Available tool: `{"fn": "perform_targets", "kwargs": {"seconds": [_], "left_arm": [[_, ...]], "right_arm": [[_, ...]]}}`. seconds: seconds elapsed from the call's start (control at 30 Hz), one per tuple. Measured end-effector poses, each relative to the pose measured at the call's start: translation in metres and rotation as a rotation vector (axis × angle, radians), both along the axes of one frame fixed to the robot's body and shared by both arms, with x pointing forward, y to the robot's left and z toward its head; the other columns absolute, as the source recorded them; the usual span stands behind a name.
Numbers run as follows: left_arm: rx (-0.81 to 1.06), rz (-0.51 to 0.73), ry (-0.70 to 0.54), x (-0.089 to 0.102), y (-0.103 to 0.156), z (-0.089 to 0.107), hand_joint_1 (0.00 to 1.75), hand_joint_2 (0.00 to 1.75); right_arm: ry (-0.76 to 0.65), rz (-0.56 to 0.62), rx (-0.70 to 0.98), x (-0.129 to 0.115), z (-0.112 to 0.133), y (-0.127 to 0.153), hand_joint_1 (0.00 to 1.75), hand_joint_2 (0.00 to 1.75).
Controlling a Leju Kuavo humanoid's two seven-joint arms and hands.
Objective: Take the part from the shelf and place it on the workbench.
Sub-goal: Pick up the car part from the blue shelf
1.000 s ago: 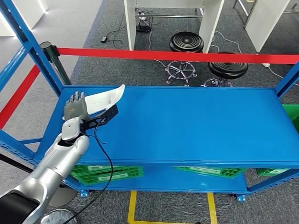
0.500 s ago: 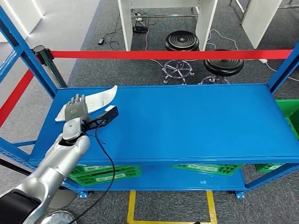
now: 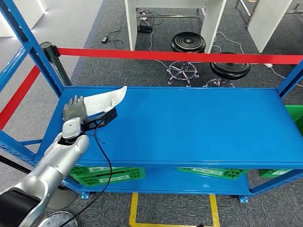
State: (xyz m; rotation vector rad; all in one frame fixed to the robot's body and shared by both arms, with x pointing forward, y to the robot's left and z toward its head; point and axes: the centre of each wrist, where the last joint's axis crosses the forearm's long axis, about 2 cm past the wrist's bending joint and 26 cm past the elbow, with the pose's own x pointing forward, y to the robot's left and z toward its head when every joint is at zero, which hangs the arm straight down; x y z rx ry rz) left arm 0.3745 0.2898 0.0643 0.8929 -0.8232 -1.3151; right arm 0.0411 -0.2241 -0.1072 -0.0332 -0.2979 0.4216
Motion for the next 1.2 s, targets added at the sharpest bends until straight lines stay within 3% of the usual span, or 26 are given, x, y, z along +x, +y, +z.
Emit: {"fn": "perform_targets", "kwargs": {"seconds": [0.6,0.63,0.73,0.77,0.93,1.2], "left_arm": [[0.005,0.029,0.079,0.004,0.004,0.001,0.0,1.75],[0.005,0.031,0.092,0.004,0.004,0.001,0.11,1.75],[0.005,0.041,0.119,0.004,0.006,0.0,1.27,1.75],[0.003,0.045,0.124,0.004,0.007,0.0,1.54,1.75],[0.0,0.057,0.145,0.002,0.009,-0.003,1.75,1.75],[-0.001,0.067,0.165,0.004,0.013,-0.001,1.75,1.75]], "right_arm": [[-0.004,0.004,0.022,-0.001,0.0,0.001,0.0,1.75],[-0.003,0.004,0.023,-0.001,0.0,0.001,0.0,1.75],[-0.002,0.005,0.025,-0.001,0.0,0.001,0.0,1.75],[-0.002,0.005,0.025,-0.001,0.0,0.001,0.0,1.75],[-0.002,0.005,0.024,-0.001,0.0,0.0,0.0,1.75],[0.001,0.005,0.029,-0.002,0.0,0.0,0.0,1.75]]}}
